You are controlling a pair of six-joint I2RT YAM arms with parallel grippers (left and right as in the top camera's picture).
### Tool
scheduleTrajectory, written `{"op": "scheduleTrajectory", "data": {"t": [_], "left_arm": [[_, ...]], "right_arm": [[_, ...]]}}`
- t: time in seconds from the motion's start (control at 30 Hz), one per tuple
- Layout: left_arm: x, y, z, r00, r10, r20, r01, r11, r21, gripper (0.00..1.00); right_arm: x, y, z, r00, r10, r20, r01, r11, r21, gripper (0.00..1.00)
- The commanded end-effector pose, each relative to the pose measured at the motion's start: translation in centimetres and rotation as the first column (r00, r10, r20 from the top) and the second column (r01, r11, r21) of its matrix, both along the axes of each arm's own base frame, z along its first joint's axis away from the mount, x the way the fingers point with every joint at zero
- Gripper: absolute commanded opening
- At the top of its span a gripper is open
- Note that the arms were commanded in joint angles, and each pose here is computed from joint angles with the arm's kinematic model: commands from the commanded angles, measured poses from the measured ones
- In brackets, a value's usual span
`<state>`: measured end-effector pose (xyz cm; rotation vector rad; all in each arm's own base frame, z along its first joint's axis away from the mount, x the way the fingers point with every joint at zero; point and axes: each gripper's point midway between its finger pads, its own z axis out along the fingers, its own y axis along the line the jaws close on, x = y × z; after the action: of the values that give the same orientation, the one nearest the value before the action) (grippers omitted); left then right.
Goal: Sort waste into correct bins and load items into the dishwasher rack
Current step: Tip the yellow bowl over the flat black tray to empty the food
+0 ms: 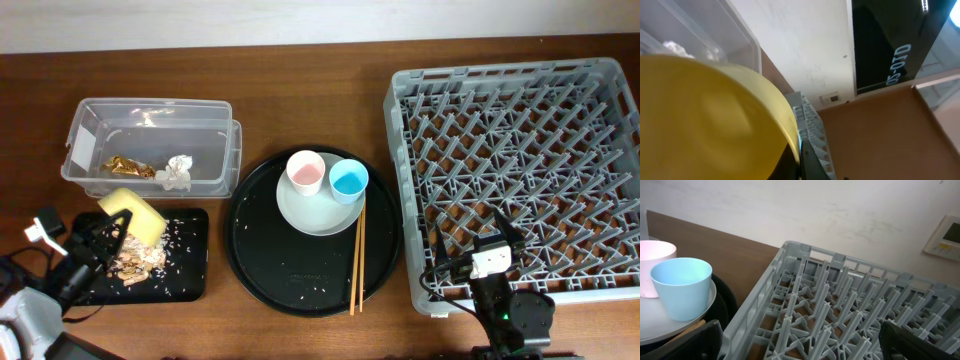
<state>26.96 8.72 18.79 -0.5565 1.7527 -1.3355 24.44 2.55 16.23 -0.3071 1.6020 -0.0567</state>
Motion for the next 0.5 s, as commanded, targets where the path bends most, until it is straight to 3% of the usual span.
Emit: {"op": "scheduleTrajectory", "data": {"t": [0.0, 0.07, 0.1, 0.13, 0.17, 0.2, 0.27, 0.3, 0.4, 0.47], "left_arm": [[-0.2, 0.0, -0.5, 0.999, 0.011, -0.042, -0.010, 1.000, 0.016, 0.01], [0.0, 0.3, -0.5, 1.000, 0.012, -0.026, -0.011, 0.999, 0.051, 0.00], [-0.3, -0.3, 0.4, 1.000, 0.003, -0.020, -0.004, 0.999, -0.040, 0.00], [-0.3, -0.4, 1.0, 1.000, -0.005, 0.028, 0.006, 0.999, -0.040, 0.00], [0.0, 0.2, 0.2, 1.000, 0.002, 0.026, -0.003, 0.999, 0.052, 0.00], [-0.1, 0.1, -0.7, 0.998, 0.015, -0.065, -0.015, 1.000, 0.002, 0.01], [-0.4, -0.5, 0.8, 1.000, -0.005, 0.023, 0.006, 1.000, -0.021, 0.01], [-0.6, -0.8, 0.8, 1.000, -0.004, -0.013, 0.003, 0.996, -0.084, 0.00], [-0.7, -0.6, -1.5, 0.993, 0.009, -0.119, -0.009, 1.000, 0.001, 0.01], [-1.5, -1.4, -2.6, 0.973, 0.002, -0.229, -0.011, 0.999, -0.041, 0.01]], "right_arm": [[0.0, -0.1, -0.3, 1.000, -0.004, -0.003, 0.004, 1.000, 0.008, 0.98], [0.0, -0.1, -0.3, 1.000, -0.004, -0.003, 0.004, 1.000, 0.008, 0.98], [0.0, -0.1, -0.3, 1.000, -0.004, -0.003, 0.004, 1.000, 0.008, 0.98], [0.0, -0.1, -0.3, 1.000, -0.003, -0.003, 0.003, 1.000, 0.007, 0.98], [0.0, -0.1, -0.3, 1.000, -0.004, -0.003, 0.004, 1.000, 0.008, 0.98], [0.0, -0.1, -0.3, 1.000, -0.004, -0.003, 0.004, 1.000, 0.008, 0.98], [0.0, -0.1, -0.3, 1.000, -0.004, -0.003, 0.004, 1.000, 0.008, 0.98], [0.0, -0.1, -0.3, 1.000, -0.003, -0.003, 0.004, 1.000, 0.007, 0.98], [0.0, -0.1, -0.3, 1.000, -0.004, -0.003, 0.004, 1.000, 0.008, 0.98], [0.0, -0.1, -0.3, 1.000, -0.004, -0.003, 0.004, 1.000, 0.008, 0.98]]}}
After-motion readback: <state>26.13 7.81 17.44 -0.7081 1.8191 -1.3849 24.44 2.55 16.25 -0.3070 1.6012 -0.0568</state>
